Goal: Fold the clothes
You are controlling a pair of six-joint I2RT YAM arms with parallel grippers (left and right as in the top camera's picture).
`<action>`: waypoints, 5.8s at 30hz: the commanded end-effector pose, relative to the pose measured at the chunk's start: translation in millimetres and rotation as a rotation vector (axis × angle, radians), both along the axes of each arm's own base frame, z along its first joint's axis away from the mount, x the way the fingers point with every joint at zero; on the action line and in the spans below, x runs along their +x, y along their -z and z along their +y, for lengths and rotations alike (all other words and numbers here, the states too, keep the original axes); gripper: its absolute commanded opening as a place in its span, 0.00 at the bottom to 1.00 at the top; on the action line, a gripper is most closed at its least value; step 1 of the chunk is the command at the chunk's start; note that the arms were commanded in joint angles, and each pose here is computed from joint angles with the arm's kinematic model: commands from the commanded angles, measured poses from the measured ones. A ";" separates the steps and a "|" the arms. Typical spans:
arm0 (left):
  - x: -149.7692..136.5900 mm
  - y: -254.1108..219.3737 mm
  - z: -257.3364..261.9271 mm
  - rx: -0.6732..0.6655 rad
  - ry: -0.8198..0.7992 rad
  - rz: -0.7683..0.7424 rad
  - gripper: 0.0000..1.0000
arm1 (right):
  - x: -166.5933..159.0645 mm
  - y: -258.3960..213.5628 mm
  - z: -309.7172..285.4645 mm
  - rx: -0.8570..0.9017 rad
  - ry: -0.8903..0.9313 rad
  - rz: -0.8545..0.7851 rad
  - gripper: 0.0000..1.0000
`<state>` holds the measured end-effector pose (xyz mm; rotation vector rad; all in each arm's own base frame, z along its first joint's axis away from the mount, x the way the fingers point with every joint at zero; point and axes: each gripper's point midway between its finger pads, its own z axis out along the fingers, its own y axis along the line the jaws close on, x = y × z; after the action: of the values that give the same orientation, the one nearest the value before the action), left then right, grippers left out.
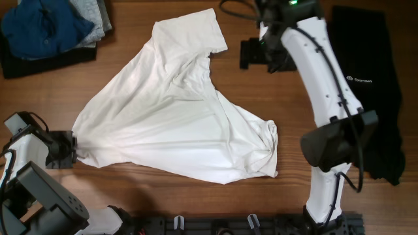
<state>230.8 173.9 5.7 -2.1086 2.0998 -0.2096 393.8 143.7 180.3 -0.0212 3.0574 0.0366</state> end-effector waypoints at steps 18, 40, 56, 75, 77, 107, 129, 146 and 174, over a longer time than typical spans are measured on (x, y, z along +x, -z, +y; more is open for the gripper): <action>6.2 -16.7 -6.0 0.007 0.131 -0.063 1.00 | -165.1 27.7 12.6 -0.015 -0.079 0.261 1.00; 12.4 -19.3 -11.6 -0.022 0.140 -0.102 1.00 | -226.9 136.2 32.6 0.219 -0.190 0.470 0.89; 16.4 -20.5 -7.9 -0.005 0.141 -0.118 1.00 | -228.4 155.0 34.5 0.237 -0.129 0.453 0.62; 17.7 -20.9 -6.7 0.000 0.142 -0.123 1.00 | -225.7 167.0 42.2 0.219 -0.102 0.445 0.29; 17.7 -20.9 -6.7 0.000 0.142 -0.123 1.00 | -224.3 168.1 39.9 0.202 -0.086 0.439 0.09; 21.0 -21.8 -2.9 0.020 0.149 -0.136 1.00 | -110.0 71.5 -25.4 0.288 0.061 0.249 0.47; 22.4 -22.4 -1.8 0.025 0.149 -0.141 1.00 | -235.1 170.3 36.9 0.219 -0.186 0.470 0.74; 22.3 -22.4 -1.9 0.025 0.149 -0.141 1.00 | -219.3 176.9 26.4 0.126 -0.076 0.404 0.04; 21.8 -22.1 -2.3 0.023 0.149 -0.139 1.00 | -143.5 92.5 13.0 0.436 -0.047 0.354 0.50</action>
<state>249.9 167.1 21.2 -1.9013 2.1757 -0.3430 301.0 114.8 108.4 0.1357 3.1894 0.5452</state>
